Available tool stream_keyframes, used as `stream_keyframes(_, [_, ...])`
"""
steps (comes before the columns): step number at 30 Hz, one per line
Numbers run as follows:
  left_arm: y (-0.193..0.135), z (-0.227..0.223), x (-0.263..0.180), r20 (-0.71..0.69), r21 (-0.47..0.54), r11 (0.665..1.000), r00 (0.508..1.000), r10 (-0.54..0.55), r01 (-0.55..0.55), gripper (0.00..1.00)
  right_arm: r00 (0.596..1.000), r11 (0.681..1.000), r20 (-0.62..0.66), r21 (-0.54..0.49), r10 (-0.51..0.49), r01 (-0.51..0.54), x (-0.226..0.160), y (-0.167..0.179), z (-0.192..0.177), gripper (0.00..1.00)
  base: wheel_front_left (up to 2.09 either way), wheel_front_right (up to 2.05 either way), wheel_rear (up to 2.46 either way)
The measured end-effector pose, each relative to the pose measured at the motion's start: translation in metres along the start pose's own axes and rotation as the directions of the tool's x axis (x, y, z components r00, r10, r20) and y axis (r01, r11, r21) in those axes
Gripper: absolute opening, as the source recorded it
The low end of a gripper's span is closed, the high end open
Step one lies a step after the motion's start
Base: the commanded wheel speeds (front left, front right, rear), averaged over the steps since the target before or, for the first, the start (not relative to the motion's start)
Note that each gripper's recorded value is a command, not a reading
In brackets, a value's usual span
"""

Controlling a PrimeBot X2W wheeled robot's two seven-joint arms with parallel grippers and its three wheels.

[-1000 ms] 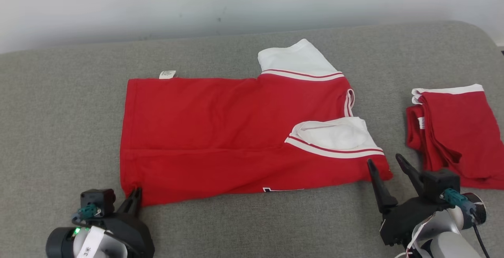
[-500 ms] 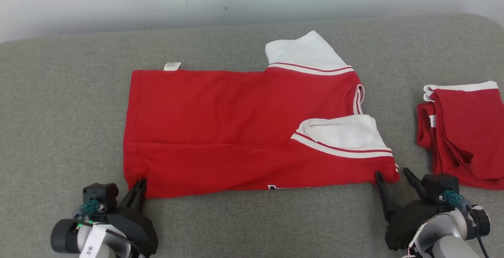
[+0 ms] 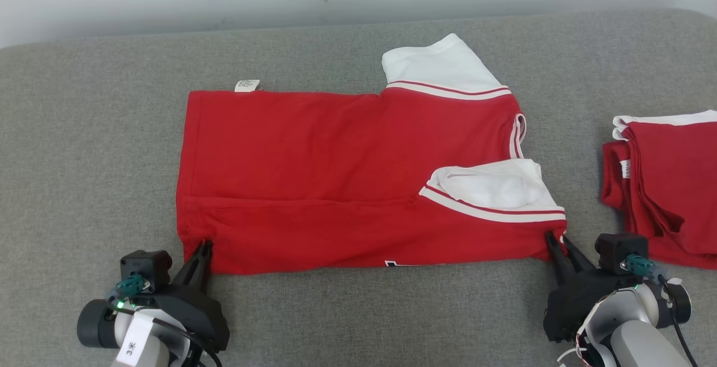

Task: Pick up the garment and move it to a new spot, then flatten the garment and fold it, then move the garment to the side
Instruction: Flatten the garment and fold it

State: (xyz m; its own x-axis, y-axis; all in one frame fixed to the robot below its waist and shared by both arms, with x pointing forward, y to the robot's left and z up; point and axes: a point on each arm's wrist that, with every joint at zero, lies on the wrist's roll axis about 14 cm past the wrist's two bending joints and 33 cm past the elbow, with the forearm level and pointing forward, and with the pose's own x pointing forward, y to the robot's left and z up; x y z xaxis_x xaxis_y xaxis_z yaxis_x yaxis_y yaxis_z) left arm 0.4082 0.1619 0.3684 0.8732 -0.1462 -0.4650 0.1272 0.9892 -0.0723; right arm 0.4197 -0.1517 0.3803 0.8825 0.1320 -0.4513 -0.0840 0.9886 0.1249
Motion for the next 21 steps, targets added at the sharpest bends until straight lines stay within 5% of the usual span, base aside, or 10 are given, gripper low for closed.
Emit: stream_keyframes(21, [0.013, -0.013, -0.064, 0.144, -0.197, 0.980, 0.988, 0.061, -0.032, 0.00, 0.994, 0.995, 0.052, 0.025, 0.091, -0.092, -0.056, -0.005, 0.010, 0.00, 0.00, 0.00, 0.00])
